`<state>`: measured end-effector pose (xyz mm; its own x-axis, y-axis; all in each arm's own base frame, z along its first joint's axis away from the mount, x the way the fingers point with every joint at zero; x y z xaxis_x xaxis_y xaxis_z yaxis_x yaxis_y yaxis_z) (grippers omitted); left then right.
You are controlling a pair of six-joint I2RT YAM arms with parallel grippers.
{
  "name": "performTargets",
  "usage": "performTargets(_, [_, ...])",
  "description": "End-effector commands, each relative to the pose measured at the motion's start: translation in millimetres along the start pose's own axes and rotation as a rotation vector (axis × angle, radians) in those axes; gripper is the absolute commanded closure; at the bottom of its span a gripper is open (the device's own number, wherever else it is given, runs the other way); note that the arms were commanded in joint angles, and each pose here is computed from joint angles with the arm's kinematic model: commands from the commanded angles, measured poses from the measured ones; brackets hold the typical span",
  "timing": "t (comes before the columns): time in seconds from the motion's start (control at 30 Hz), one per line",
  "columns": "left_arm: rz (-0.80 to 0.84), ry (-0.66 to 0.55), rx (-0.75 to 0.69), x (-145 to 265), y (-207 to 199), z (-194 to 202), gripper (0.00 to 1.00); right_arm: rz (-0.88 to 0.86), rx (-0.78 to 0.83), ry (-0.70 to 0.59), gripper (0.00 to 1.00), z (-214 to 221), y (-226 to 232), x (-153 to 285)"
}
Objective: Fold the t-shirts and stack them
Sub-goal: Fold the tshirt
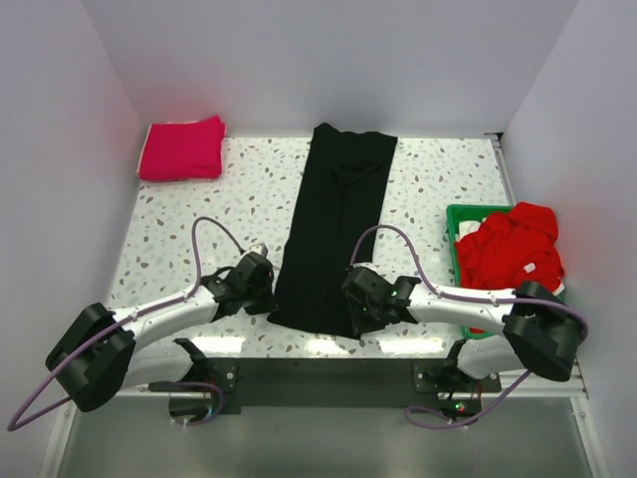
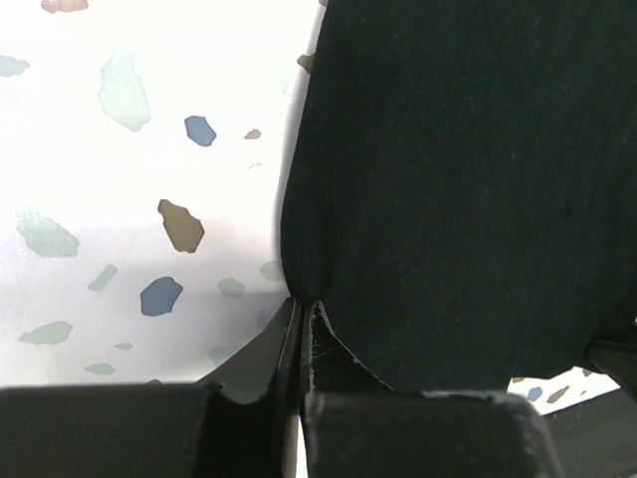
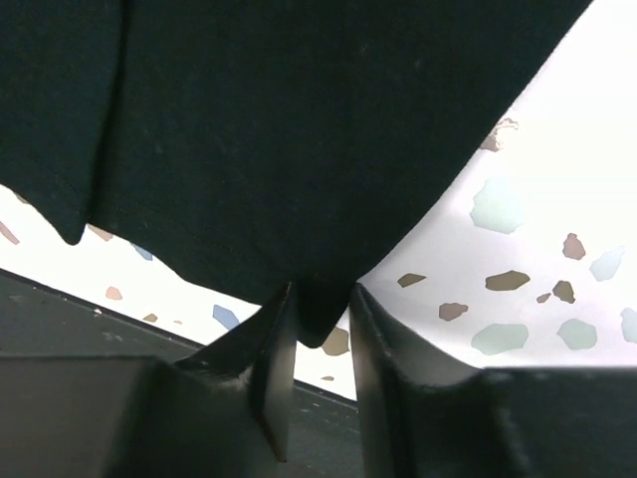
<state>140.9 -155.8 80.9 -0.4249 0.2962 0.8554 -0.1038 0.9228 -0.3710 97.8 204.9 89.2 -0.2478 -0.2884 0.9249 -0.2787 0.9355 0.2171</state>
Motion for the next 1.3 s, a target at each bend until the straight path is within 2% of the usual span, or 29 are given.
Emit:
performTargets(0.0, [0.003, 0.038, -0.019, -2, 4, 10, 1.0, -0.01, -0.026, -0.016, 0.73, 2, -1, 1])
performTargets(0.1, [0.009, 0.046, -0.014, 0, 4, 11, 1.0, 0.005, -0.031, -0.028, 0.85, 5, -6, 8])
performTargets(0.3, [0.014, 0.059, -0.005, 4, 6, 15, 1.0, 0.04, -0.036, -0.043, 0.95, 12, -19, 28])
performTargets(0.53, [0.077, 0.099, 0.037, 10, 6, 26, 1.0, 0.05, -0.066, -0.026, 0.99, 29, -34, 33])
performTargets(0.77, [0.116, 0.135, 0.087, 9, 12, 45, 1.0, -0.014, -0.1, 0.019, 1.0, 45, -37, 27])
performTargets(0.87, [0.132, 0.144, 0.072, 8, 10, 47, 1.0, -0.023, -0.106, 0.023, 0.94, 46, -36, 26])
performTargets(0.93, [0.164, 0.14, 0.054, 11, 5, 45, 1.0, -0.018, -0.105, 0.017, 0.82, 46, -37, 30])
performTargets(0.97, [0.168, 0.139, 0.048, 13, 4, 44, 0.96, -0.016, -0.107, 0.009, 0.75, 45, -38, 33])
performTargets(1.0, [0.181, 0.127, 0.039, 16, -1, 40, 0.91, -0.015, -0.108, -0.015, 0.64, 42, -38, 38])
performTargets(1.03, [0.191, 0.112, 0.029, 19, -3, 37, 0.81, -0.003, -0.106, -0.025, 0.6, 40, -39, 45])
performTargets(1.1, [0.173, 0.08, 0.022, 24, -6, 30, 0.72, 0.029, -0.106, -0.073, 0.53, 34, -41, 52])
performTargets(1.13, [0.173, 0.068, 0.015, 26, -6, 28, 0.67, 0.034, -0.109, -0.095, 0.52, 30, -41, 59])
performTargets(1.27, [0.128, 0.068, 0.021, 25, -3, 27, 0.62, 0.025, -0.12, -0.124, 0.51, 23, -37, 59])
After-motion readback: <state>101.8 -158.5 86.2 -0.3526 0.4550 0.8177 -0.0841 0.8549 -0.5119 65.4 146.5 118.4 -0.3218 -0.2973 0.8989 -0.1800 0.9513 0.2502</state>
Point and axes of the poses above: each gripper's point midway between its finger pads, its own x axis back along the fingers, its own y axis along the line the jaws close on, z = x × y, the point moved 8 cm from there along x, back along the fingers, and after that the axes turned 2 degrees about x, right-handed, at the moved point
